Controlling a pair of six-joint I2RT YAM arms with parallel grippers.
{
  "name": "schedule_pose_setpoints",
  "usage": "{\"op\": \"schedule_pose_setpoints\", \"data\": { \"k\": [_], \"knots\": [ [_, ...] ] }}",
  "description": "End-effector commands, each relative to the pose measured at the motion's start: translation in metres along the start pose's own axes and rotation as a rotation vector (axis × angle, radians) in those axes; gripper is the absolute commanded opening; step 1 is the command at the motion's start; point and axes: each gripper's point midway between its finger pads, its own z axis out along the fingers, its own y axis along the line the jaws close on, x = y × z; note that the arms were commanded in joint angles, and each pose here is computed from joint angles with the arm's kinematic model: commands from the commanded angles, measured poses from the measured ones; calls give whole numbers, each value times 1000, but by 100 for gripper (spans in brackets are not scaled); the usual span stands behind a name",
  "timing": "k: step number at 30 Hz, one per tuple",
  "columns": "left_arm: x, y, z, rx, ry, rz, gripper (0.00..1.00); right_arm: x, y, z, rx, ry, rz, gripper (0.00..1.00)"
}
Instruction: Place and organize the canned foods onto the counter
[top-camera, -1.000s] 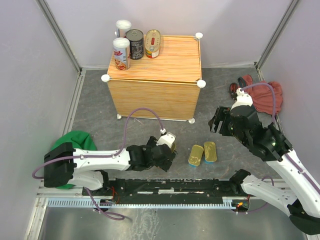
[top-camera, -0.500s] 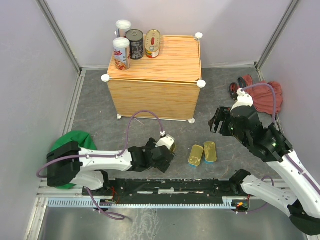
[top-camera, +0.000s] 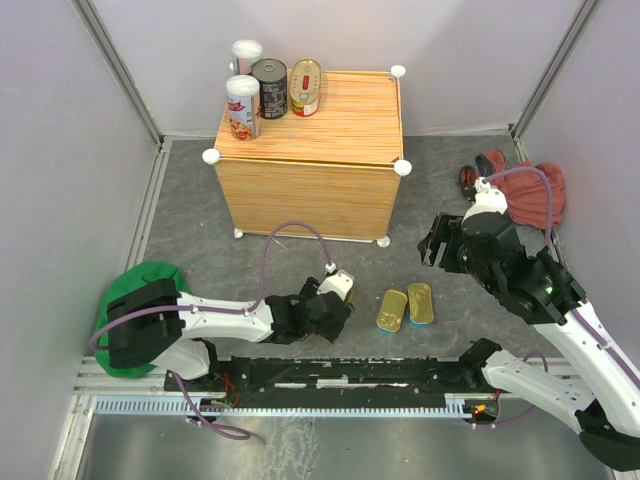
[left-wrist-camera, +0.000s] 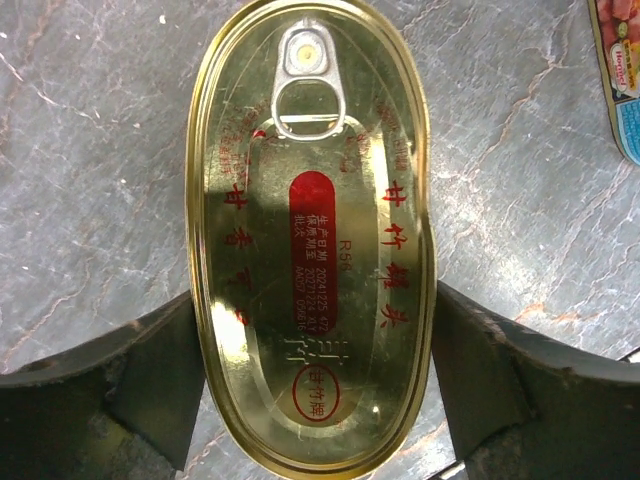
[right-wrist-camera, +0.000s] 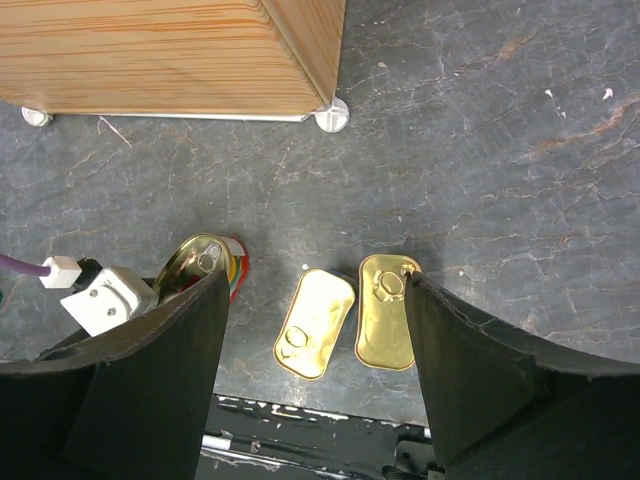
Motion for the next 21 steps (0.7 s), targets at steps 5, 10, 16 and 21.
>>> {"op": "schedule_pose_setpoints", "data": {
  "k": [5,10,16,21],
  "knots": [
    [-3,-3,8,10,-37,-14,49,-11,-5,-7,24,-36,-4,79],
    [-7,-3,4,13,-46,-33,30,-12,-3,-6,21,-34,-4,79],
    [-36,1,-14,0,-121,-80,13,-12,-3,-6,18,-40,0,79],
    [-64,5,-30,-23,-175,-98,8,-14,-2,-8,10,-48,6,79]
  ]
}}
